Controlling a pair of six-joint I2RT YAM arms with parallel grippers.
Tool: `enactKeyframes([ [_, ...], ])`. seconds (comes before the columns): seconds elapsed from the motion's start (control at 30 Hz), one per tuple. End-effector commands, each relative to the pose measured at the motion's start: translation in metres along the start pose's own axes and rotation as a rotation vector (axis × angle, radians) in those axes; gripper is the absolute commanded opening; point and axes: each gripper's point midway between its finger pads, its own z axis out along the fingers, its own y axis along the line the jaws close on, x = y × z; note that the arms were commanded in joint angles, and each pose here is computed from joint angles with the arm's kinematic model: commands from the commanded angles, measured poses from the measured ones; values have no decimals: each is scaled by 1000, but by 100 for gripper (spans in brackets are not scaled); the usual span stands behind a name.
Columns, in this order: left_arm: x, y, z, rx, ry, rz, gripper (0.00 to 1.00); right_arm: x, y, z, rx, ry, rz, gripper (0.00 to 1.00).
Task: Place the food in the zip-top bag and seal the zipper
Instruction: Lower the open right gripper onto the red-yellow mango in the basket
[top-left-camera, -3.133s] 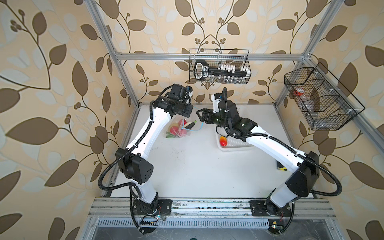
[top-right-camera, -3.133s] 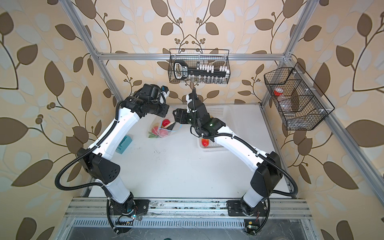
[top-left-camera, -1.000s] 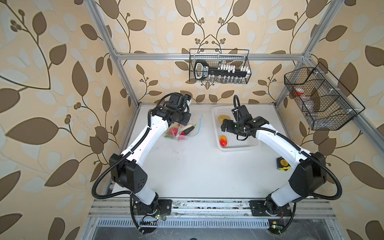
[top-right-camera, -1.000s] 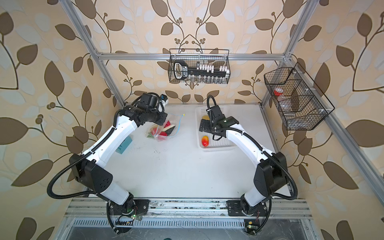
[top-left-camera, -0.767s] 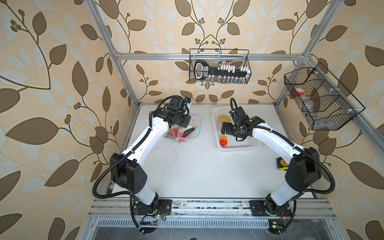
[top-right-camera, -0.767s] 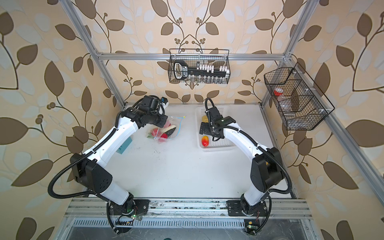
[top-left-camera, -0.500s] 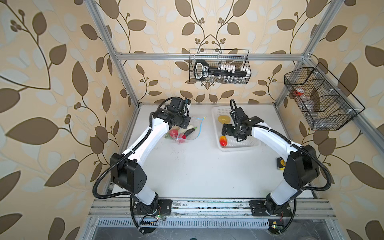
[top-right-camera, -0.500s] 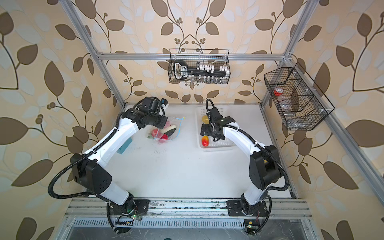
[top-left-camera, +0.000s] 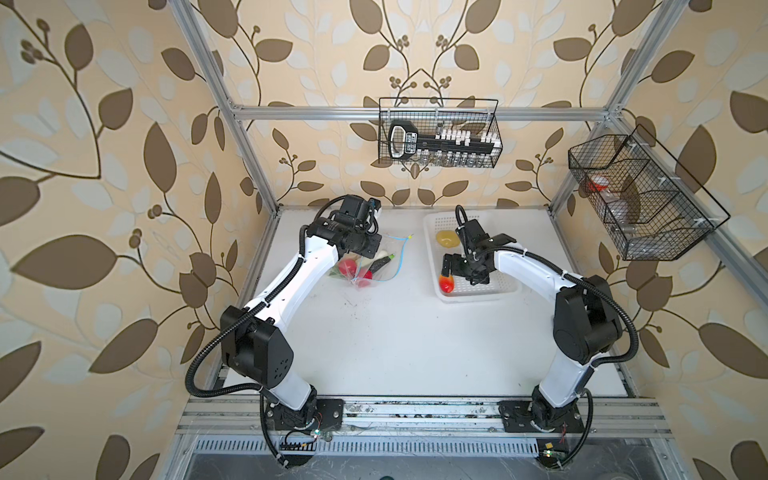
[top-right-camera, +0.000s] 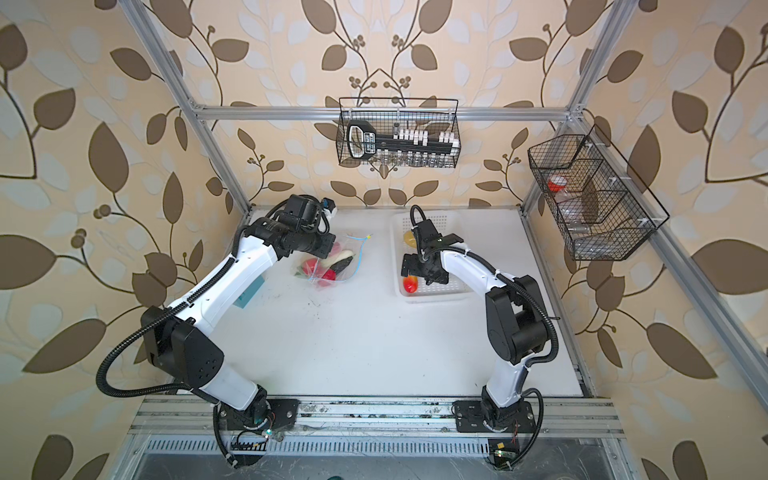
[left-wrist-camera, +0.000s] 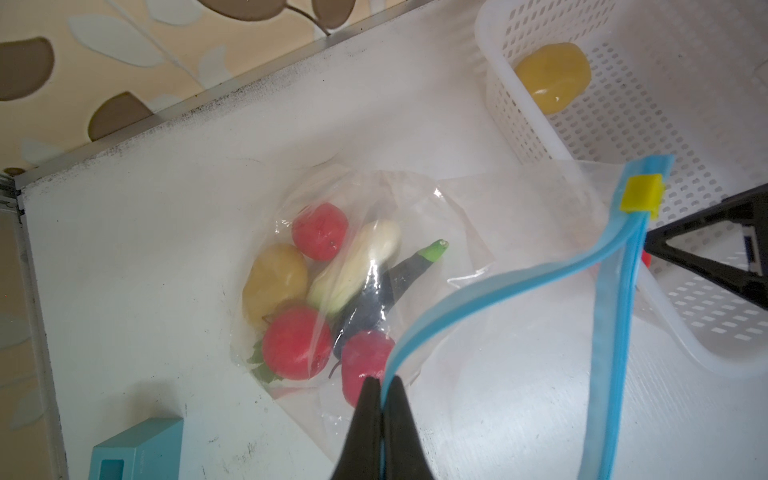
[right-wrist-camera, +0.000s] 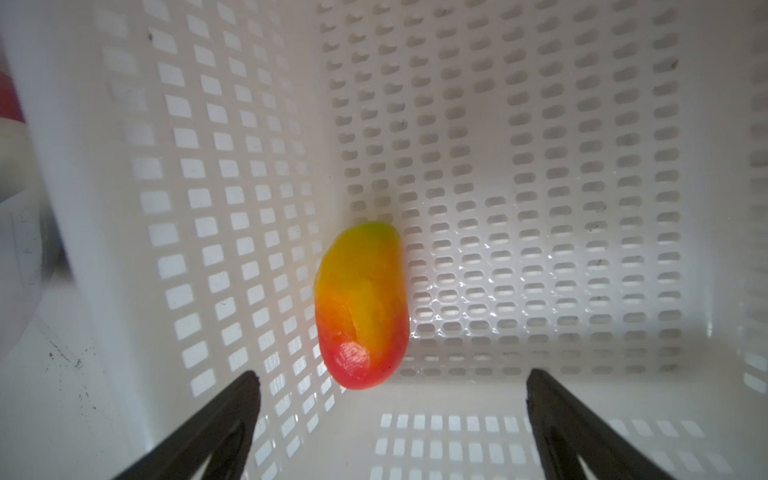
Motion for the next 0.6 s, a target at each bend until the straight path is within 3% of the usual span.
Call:
enactKeyframes([
  [0.0, -7, -6, -13, 23, -26, -7, 0, 4, -1, 12, 5, 30, -11, 99],
  [0.27, -1, -8, -7, 36, 3, -2, 0, 1, -10, 25, 110, 39, -71, 96],
  [0.57, 0, -6, -4, 26, 5, -5, 0, -3, -3, 40, 82, 53, -73, 93],
])
